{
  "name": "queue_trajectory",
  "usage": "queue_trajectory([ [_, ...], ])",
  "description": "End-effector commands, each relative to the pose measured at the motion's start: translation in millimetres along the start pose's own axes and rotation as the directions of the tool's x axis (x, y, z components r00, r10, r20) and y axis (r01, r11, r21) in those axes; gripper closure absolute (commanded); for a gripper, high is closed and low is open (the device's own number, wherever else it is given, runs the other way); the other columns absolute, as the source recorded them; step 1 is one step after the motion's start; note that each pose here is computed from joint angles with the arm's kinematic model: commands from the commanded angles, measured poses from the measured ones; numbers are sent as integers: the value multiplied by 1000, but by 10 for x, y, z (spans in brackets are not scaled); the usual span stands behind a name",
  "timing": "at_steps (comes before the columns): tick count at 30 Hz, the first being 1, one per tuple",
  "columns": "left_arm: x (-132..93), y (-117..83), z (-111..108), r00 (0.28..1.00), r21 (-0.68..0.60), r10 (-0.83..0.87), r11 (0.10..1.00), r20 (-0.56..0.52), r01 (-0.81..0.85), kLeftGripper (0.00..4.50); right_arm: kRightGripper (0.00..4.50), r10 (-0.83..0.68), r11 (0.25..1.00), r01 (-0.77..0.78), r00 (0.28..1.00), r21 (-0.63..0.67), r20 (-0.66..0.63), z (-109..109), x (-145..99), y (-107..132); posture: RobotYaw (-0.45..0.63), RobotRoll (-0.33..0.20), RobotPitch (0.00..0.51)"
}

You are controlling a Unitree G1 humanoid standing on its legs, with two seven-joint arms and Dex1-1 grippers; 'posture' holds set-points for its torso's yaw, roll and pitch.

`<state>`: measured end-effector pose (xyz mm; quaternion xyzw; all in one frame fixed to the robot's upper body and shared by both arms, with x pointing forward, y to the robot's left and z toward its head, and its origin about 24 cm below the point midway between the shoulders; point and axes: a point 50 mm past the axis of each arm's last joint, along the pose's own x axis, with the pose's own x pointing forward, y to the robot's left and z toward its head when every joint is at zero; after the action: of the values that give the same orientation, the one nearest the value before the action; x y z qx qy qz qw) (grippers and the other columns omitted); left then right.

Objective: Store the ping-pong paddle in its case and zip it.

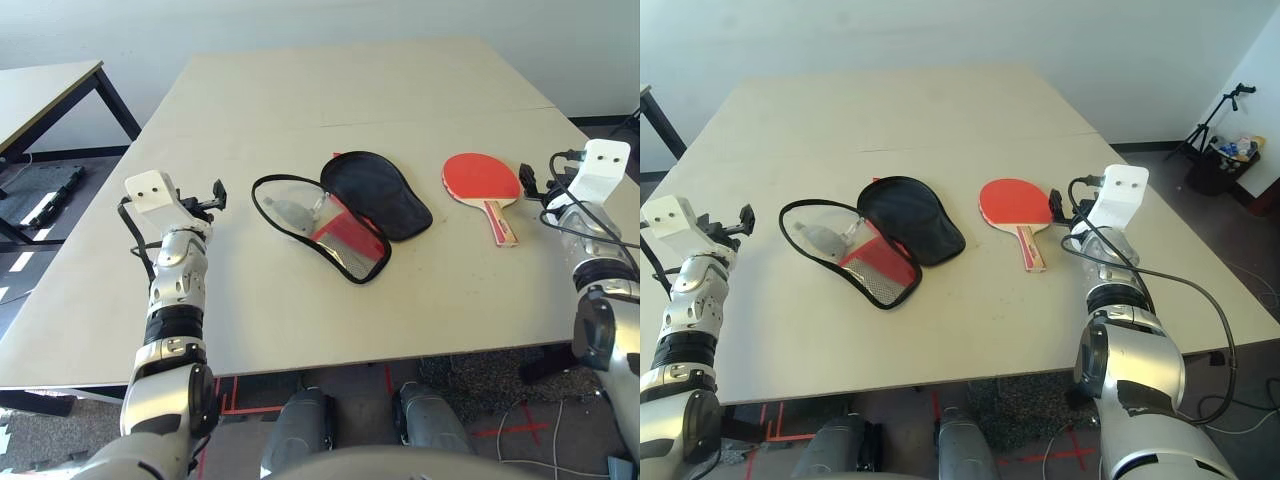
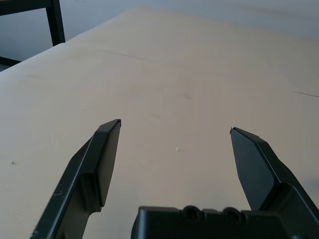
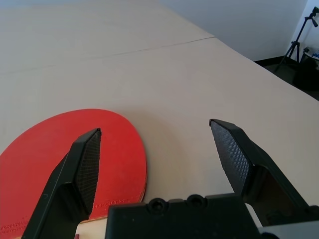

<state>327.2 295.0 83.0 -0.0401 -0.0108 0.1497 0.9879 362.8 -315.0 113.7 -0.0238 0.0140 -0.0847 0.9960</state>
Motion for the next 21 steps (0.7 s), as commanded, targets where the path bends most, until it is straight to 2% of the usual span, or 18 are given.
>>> queue_trajectory([
  [1,-13,66,-3,1000,-5,24,1000,2,-24,0,26,4,1000,-4,1000,17,16,33,24,45,-2,0,0],
  [6,-19,94,44,999,-5,43,999,30,-43,0,26,15,1000,-15,1000,14,11,23,32,85,2,0,0],
  [9,21,169,276,991,-18,66,998,114,-65,0,26,29,1000,-29,1000,11,6,11,36,120,-3,0,4],
  [12,61,151,499,983,-23,51,999,176,-48,0,26,31,999,-31,1000,13,7,5,30,112,8,0,4],
  [16,104,-5,825,969,-9,-31,999,246,34,0,26,27,999,-27,1000,17,-2,-22,25,116,13,0,6],
  [21,66,-460,1107,924,86,-289,957,249,276,0,26,46,999,-46,999,6,7,12,46,168,13,0,4],
])
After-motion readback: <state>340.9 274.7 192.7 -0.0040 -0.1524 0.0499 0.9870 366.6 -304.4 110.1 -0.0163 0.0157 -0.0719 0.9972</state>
